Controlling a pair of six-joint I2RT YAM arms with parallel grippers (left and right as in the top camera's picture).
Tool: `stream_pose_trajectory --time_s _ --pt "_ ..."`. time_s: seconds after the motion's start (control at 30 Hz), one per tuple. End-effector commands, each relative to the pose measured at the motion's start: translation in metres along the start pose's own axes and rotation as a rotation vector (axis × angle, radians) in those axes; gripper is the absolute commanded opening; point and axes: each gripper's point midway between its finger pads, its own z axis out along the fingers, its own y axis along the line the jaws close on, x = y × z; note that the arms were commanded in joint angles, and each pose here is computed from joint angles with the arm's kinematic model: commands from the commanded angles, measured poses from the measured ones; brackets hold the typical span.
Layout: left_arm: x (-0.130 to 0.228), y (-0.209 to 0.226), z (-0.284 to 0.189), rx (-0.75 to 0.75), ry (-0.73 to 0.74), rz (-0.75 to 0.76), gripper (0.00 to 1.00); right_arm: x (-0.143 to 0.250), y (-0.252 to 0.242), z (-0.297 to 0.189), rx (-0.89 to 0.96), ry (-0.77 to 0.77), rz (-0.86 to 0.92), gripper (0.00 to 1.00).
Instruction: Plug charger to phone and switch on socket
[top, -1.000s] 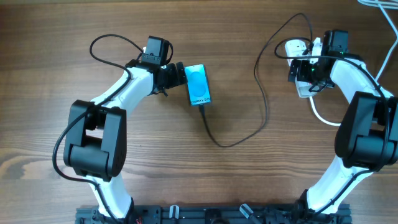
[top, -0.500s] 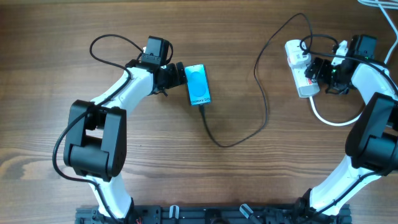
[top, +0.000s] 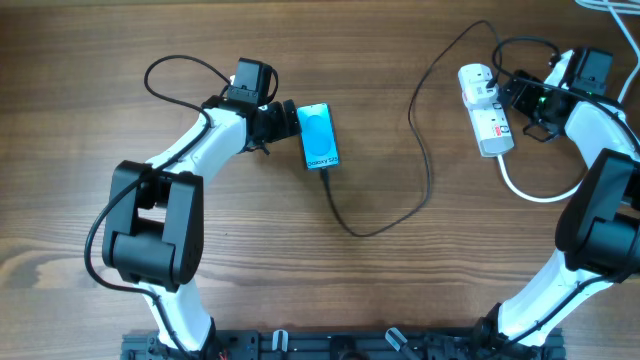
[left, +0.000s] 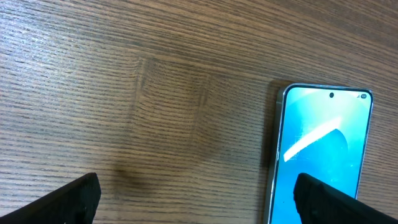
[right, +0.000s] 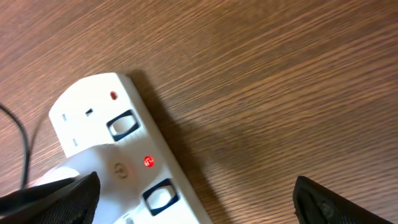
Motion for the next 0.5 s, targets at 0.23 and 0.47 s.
stream_pose_trajectory --time_s 0.23,0.47 --pt "0.002 0.003 0.004 -0.016 0.002 0.005 1.0 0.018 -0.029 -0.008 0.188 0.069 -0.061 1.0" --pt "0.002 0.003 0.004 -0.016 0.002 0.005 1.0 0.037 -0.007 -0.007 0.041 0.157 -0.255 1.0"
